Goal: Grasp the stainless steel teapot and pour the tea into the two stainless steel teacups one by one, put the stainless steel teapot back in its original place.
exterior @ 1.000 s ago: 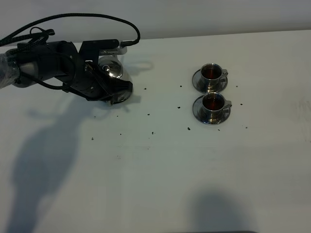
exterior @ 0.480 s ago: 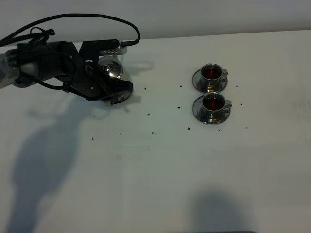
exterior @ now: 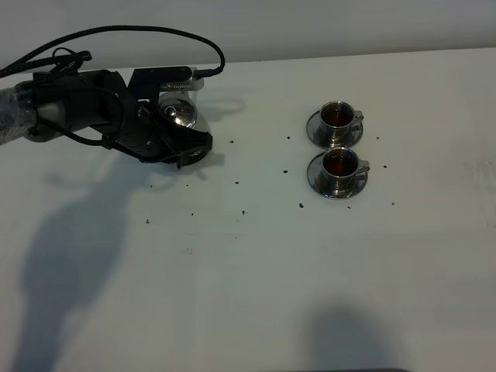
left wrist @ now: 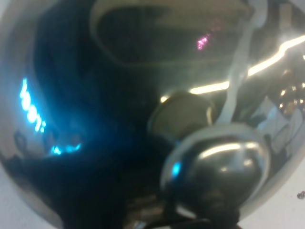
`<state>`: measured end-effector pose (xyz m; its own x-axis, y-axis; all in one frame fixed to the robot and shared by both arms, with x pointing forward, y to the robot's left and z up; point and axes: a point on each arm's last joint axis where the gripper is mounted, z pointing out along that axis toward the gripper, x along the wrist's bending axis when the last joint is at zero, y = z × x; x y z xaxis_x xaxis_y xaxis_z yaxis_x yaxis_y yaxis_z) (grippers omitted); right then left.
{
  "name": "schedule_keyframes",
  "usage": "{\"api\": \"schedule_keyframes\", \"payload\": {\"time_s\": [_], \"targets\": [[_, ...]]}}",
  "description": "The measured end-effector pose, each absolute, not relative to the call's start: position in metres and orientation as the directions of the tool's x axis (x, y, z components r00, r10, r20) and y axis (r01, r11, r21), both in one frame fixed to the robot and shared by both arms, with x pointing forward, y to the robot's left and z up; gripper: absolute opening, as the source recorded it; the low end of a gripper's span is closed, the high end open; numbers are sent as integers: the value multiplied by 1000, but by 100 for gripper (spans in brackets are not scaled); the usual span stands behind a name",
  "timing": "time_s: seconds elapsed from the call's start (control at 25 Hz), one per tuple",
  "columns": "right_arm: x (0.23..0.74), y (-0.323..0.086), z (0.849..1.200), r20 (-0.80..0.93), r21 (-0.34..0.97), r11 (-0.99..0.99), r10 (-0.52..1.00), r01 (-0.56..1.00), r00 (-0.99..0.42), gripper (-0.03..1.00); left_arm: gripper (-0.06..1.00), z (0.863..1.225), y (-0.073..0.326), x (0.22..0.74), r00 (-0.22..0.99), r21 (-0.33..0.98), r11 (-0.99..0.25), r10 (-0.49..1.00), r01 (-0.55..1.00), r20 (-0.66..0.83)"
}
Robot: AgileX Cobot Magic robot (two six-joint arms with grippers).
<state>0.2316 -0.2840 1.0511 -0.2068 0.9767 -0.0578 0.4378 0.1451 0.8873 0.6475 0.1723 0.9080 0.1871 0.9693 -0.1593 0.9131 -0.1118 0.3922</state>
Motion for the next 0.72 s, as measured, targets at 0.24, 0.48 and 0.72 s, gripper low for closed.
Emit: {"api": "schedule_keyframes", "payload": {"time_s": [0.24, 0.48, 0.72], "targets": [[232, -284, 1051, -58, 887, 145, 977, 438, -207, 42, 23, 908, 176, 648, 178, 381, -106, 971, 919, -160], [232, -284, 1051, -56, 887, 143, 977, 438, -206, 42, 39, 908, 180, 648, 170, 377, -99, 972, 921, -160], [232, -284, 1051, -56, 887, 143, 977, 438, -206, 42, 45, 917, 180, 646, 178, 377, -106, 971, 920, -162]]}}
